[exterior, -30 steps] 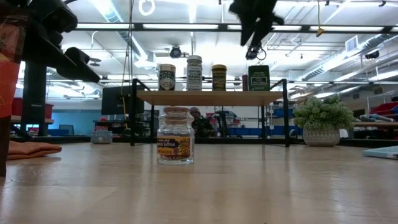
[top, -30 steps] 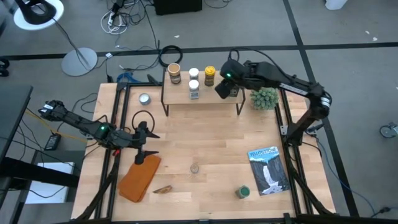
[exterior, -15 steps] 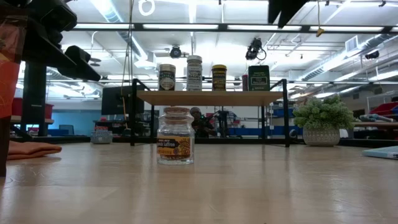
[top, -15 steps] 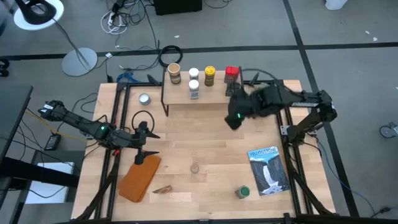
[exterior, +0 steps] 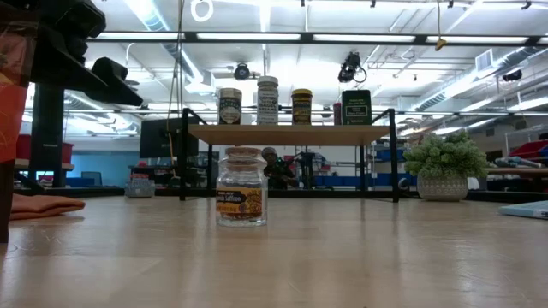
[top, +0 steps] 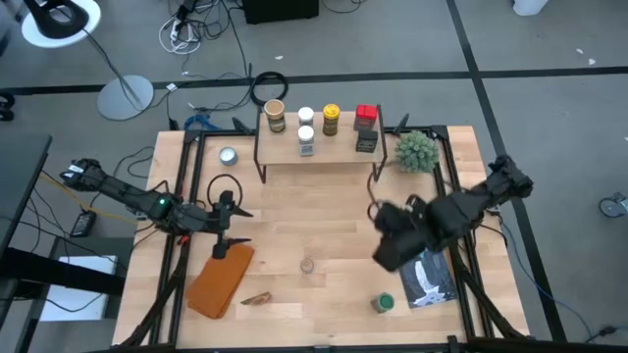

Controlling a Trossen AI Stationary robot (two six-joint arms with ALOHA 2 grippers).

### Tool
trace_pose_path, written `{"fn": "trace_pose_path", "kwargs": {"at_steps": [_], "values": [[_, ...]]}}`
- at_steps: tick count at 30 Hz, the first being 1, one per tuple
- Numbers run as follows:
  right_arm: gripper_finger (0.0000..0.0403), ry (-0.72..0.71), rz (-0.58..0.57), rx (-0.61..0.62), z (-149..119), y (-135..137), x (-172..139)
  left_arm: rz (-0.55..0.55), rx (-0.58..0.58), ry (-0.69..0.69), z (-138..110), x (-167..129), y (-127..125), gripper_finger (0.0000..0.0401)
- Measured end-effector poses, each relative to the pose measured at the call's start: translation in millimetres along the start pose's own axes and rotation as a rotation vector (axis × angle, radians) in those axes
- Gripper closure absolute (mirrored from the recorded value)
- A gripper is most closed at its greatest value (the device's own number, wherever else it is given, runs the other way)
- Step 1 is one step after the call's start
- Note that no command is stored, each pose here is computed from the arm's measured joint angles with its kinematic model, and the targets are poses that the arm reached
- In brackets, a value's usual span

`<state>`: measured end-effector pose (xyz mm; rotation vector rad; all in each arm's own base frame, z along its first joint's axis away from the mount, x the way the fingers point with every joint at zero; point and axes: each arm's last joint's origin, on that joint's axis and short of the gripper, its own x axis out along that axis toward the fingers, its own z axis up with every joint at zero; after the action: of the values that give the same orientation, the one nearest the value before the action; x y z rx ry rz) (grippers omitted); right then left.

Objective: Shelf spices
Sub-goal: Put the green seasoning bottle on the shelf

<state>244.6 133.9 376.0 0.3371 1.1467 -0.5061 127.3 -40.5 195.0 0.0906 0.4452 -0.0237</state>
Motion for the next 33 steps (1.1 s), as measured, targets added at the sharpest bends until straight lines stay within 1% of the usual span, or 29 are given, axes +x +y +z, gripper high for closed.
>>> {"fn": "trace_pose_path", "kwargs": {"at_steps": [4, 6, 8, 16, 19, 26, 33], "values": [[0.0239, 0.063, 0.003, -0.259, -16.2, 22.3, 9.9, 0.0, -0.006, 0.001, -0.1, 0.1, 0.1, 0.0066], [0.024, 0.089, 0.0, -0.336, -23.3, 31.9, 15.3, -0.001, -0.013, 0.001, -0.1, 0.1, 0.0, 0.0066], [0.024, 0.099, -0.009, -0.371, -28.2, 41.2, 22.0, -0.001, -0.029, 0.001, -0.1, 0.1, 0.0, 0.0066], [0.0239, 0.1, 0.003, -0.403, -38.5, 72.4, 46.6, 0.003, -0.031, -0.001, 0.0, 0.1, 0.2, 0.0066], [0.0239, 0.106, 0.043, -0.391, -39.6, 80.6, 51.4, 0.005, -0.032, -0.004, 0.3, 0.1, 0.2, 0.0066], [0.0239, 0.107, 0.202, -0.357, -40.4, 99.0, 54.1, 0.003, -0.038, -0.019, 1.9, 0.0, 0.1, 0.0066], [0.0239, 0.103, 0.25, -0.351, -41.5, 104.2, 53.2, 0.002, -0.043, -0.043, 4.4, -0.1, 0.0, 0.0066]]}}
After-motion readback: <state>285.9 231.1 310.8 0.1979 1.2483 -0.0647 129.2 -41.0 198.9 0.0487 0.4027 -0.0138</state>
